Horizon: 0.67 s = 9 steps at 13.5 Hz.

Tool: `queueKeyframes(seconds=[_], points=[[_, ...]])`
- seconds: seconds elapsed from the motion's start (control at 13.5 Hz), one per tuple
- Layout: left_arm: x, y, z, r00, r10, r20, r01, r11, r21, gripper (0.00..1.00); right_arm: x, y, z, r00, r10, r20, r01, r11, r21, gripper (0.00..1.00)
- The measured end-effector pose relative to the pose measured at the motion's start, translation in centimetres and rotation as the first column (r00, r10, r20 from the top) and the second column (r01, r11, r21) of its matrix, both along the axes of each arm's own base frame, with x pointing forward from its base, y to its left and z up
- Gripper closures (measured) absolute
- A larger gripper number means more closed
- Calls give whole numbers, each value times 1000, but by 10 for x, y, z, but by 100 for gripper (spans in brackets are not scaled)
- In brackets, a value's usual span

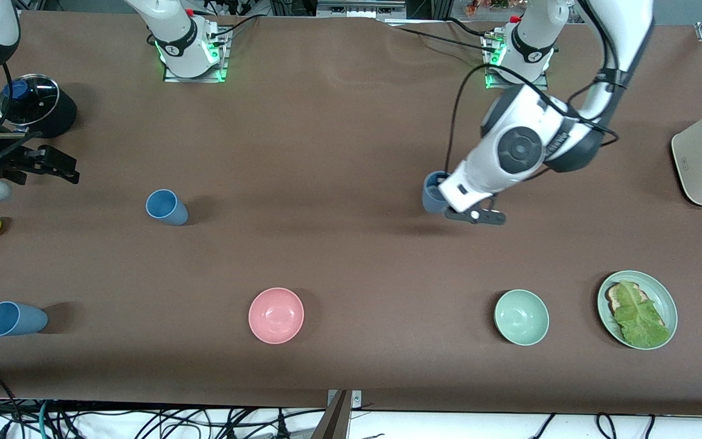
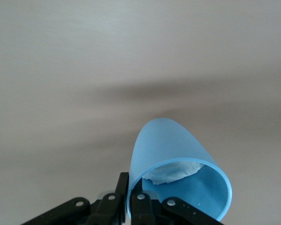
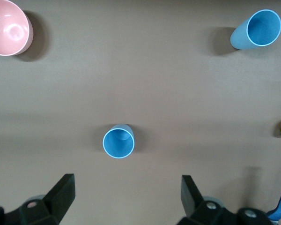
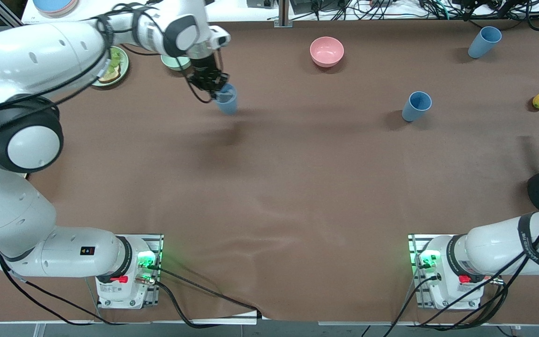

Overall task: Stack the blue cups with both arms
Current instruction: 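Carry the blue cup with the left gripper toward the table middle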

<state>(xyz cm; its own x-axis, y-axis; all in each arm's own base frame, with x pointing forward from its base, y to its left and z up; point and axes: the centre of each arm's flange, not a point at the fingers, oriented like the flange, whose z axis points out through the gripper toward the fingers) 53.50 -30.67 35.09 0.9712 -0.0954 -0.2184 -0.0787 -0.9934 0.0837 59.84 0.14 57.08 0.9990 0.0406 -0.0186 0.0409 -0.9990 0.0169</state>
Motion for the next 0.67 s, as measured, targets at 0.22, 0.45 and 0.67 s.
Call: queueKeyframes(seconds=[0.22, 0.45, 0.67], points=[[-21, -52, -1, 1000, -5, 12, 5, 1000, -9, 99, 0, 0, 0, 1000, 0, 0, 0, 1000, 0, 0], [-20, -70, -32, 1000, 5, 17, -4, 999, -45, 99, 0, 0, 0, 1000, 0, -1, 0, 1000, 0, 0], [-16, -82, -55, 999, -3, 54, 7, 997, -75, 99, 0, 0, -1, 1000, 0, -1, 0, 1000, 0, 0]])
